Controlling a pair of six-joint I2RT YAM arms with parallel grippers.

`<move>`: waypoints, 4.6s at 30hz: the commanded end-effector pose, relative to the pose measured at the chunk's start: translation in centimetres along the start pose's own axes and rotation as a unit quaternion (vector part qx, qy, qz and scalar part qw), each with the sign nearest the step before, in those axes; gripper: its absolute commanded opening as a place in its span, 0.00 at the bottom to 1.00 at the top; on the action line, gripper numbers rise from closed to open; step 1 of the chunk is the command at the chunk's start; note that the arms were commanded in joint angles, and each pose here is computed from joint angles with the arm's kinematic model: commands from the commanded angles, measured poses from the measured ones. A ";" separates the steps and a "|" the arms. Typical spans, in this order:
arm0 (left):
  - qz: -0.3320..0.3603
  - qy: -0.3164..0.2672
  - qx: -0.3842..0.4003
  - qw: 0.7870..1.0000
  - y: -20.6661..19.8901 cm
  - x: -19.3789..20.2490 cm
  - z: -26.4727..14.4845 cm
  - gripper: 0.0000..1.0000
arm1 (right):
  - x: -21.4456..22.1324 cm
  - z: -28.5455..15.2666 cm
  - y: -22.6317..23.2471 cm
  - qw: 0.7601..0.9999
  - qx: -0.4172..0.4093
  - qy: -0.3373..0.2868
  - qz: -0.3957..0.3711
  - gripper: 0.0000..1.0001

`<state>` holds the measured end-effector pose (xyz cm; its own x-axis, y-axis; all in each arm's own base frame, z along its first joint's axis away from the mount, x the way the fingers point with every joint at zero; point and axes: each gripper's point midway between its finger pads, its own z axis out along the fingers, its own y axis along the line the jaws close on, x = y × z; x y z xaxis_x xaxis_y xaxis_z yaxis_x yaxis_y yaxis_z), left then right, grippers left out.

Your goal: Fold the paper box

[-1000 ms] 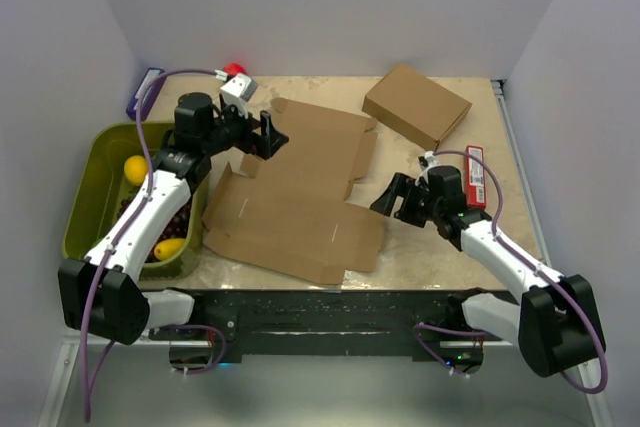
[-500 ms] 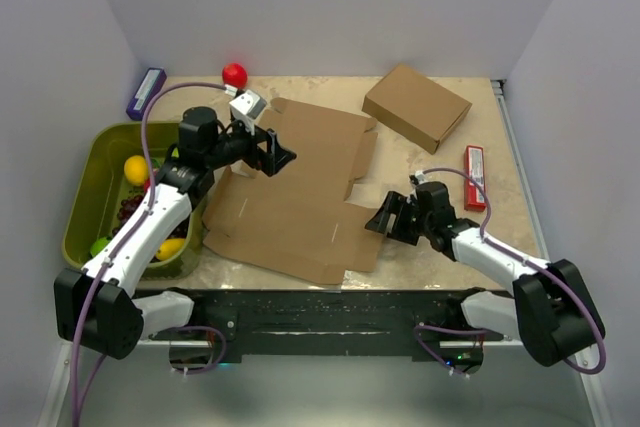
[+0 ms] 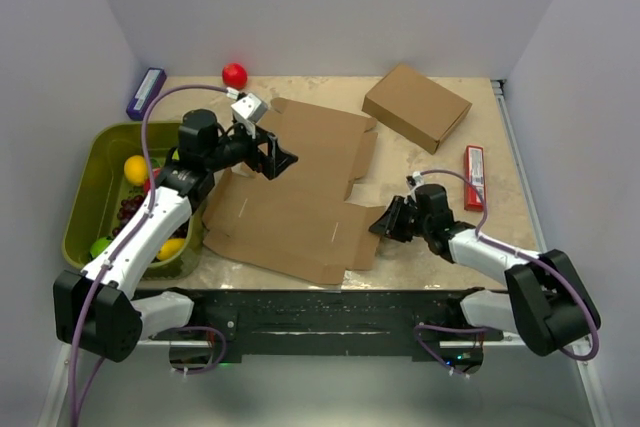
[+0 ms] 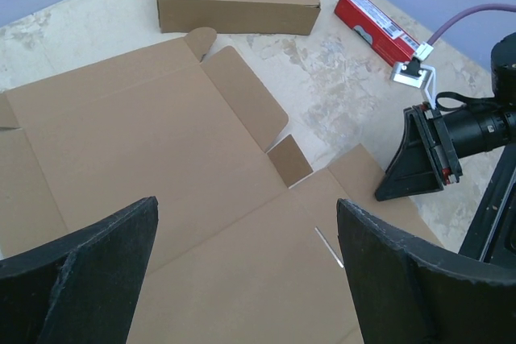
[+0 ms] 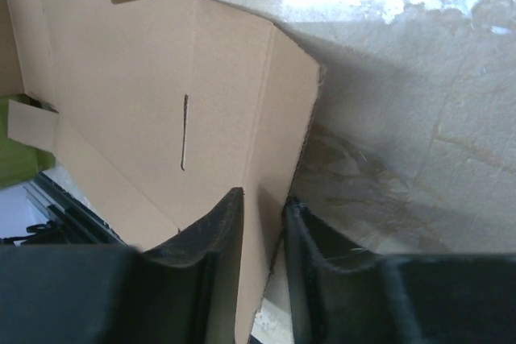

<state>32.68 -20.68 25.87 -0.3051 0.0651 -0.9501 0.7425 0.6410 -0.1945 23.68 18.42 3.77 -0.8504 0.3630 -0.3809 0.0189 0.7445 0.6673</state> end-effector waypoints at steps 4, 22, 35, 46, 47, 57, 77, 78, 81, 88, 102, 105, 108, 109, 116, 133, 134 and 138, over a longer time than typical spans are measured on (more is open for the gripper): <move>0.053 -0.040 0.069 0.995 -2.7 -2.2 -0.1 0.96 | -3.7 -1.7 4.3 0.993 -0.058 -0.055 -0.084 0.06; 0.140 -0.131 0.248 0.949 -8.7 -15.7 0.2 1.00 | -14.2 -8.3 17.7 0.917 -0.120 -0.089 -0.369 0.00; 0.163 -0.029 0.287 0.943 -9.4 -12.9 6.1 0.99 | -15.5 -11.6 22.6 0.860 -0.153 -0.048 -0.484 0.00; 0.144 0.005 0.329 0.933 -10.5 -10.6 8.2 0.94 | -14.8 -13.2 23.4 0.839 -0.172 -0.048 -0.514 0.00; 0.142 0.013 0.326 0.934 -10.4 -10.2 8.6 0.93 | -14.8 -13.1 23.4 0.838 -0.172 -0.049 -0.515 0.00; 0.132 0.041 0.353 0.925 -11.2 -7.9 9.6 0.62 | -14.2 -13.4 23.6 0.830 -0.183 -0.045 -0.525 0.00; 0.119 0.040 0.398 0.909 -12.1 -7.2 9.5 0.01 | -14.6 -12.9 22.9 0.830 -0.165 -0.050 -0.530 0.11; 0.119 0.039 0.399 0.909 -12.1 -7.2 9.6 0.00 | -14.9 -12.9 23.0 0.832 -0.162 -0.059 -0.527 0.15; 0.122 0.034 0.398 0.909 -12.0 -7.5 9.7 0.00 | -16.2 -13.4 23.0 0.841 -0.137 -0.097 -0.515 0.42; 0.107 -0.002 0.362 0.926 -10.5 -10.5 10.1 0.00 | -21.9 -15.2 19.4 0.882 0.016 -0.219 -0.416 0.95; 0.055 -0.154 0.272 0.948 -3.9 -17.1 7.4 0.00 | -20.9 -16.7 14.1 0.911 -0.026 -0.290 -0.293 0.97; 0.049 -0.161 0.273 0.947 -3.7 -17.3 7.1 0.00 | -19.5 -13.9 12.7 0.921 -0.039 -0.254 -0.293 0.93; 0.050 -0.164 0.272 0.947 -3.7 -17.6 6.8 0.00 | -18.7 -11.6 11.2 0.931 -0.044 -0.236 -0.275 0.91; 0.051 -0.165 0.272 0.947 -3.7 -17.6 6.7 0.00 | -18.5 -11.2 11.1 0.932 -0.049 -0.235 -0.271 0.91; 0.053 -0.168 0.280 0.944 -4.0 -18.0 6.2 0.00 | -17.7 -9.7 11.8 0.930 -0.102 -0.233 -0.265 0.90; 0.077 -0.207 0.320 0.921 -6.0 -18.4 3.9 0.00 | -16.7 -8.5 11.8 0.909 -0.145 -0.246 -0.304 0.38; 0.079 -0.208 0.321 0.921 -6.1 -18.3 3.8 0.00 | -16.7 -8.5 11.8 0.908 -0.144 -0.247 -0.306 0.32; 0.086 -0.211 0.319 0.920 -6.1 -18.2 3.4 0.00 | -16.8 -9.2 12.2 0.907 -0.141 -0.246 -0.312 0.10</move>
<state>37.91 -29.60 39.94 -0.1170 -0.2243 -0.9675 0.9887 0.0651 -0.1347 33.37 16.13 22.26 -0.3765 0.1906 -0.9066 -0.5415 0.7487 0.3823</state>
